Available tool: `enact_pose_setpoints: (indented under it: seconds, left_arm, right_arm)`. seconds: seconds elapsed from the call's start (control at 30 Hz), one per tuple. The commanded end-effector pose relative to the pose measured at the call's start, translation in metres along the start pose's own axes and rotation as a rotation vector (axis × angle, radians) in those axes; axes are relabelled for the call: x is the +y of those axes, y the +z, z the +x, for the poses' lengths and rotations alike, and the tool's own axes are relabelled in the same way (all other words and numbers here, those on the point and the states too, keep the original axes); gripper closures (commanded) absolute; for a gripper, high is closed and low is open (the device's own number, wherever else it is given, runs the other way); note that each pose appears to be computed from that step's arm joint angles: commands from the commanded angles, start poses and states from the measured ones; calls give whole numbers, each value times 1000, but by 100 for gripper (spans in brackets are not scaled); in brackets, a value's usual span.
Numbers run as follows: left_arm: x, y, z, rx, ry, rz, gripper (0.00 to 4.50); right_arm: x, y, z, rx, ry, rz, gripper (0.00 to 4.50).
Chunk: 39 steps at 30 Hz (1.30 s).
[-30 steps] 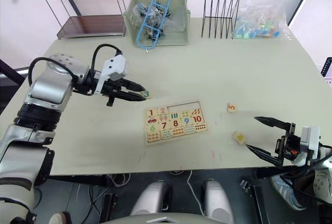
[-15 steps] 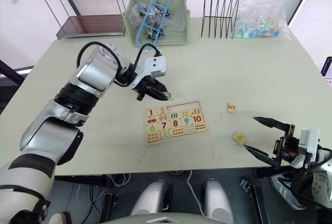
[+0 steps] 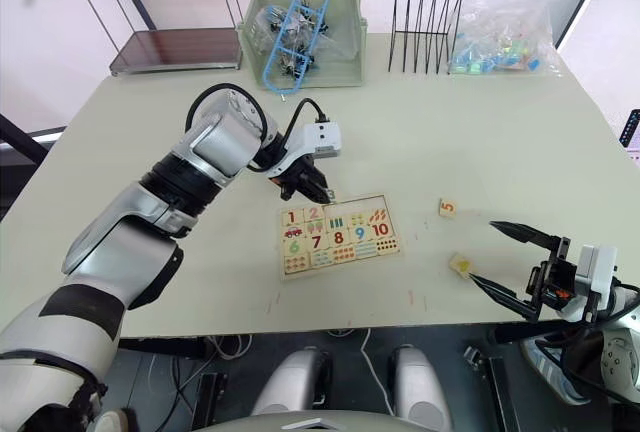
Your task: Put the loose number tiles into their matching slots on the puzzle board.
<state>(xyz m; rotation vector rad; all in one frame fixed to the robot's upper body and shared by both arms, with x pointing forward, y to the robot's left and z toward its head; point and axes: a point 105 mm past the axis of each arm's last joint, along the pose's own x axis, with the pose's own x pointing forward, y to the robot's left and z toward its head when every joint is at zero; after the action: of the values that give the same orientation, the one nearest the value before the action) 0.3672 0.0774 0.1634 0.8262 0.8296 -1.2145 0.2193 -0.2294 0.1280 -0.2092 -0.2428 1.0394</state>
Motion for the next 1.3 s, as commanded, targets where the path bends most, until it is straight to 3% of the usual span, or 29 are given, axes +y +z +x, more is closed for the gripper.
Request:
enact_pose_setpoints:
  seconds: [0.03, 0.5, 1.3]
  left_arm:
    - [2, 6, -3, 25, 29, 53, 354]
    - [-2, 2, 15, 81, 20, 101, 354]
    - [-3, 1, 24, 83, 16, 130, 354]
  right_arm:
    - [0, 9, 3, -19, 3, -44, 0]
    - [4, 7, 0, -11, -19, -47, 0]
    - [7, 4, -3, 0, -22, -54, 0]
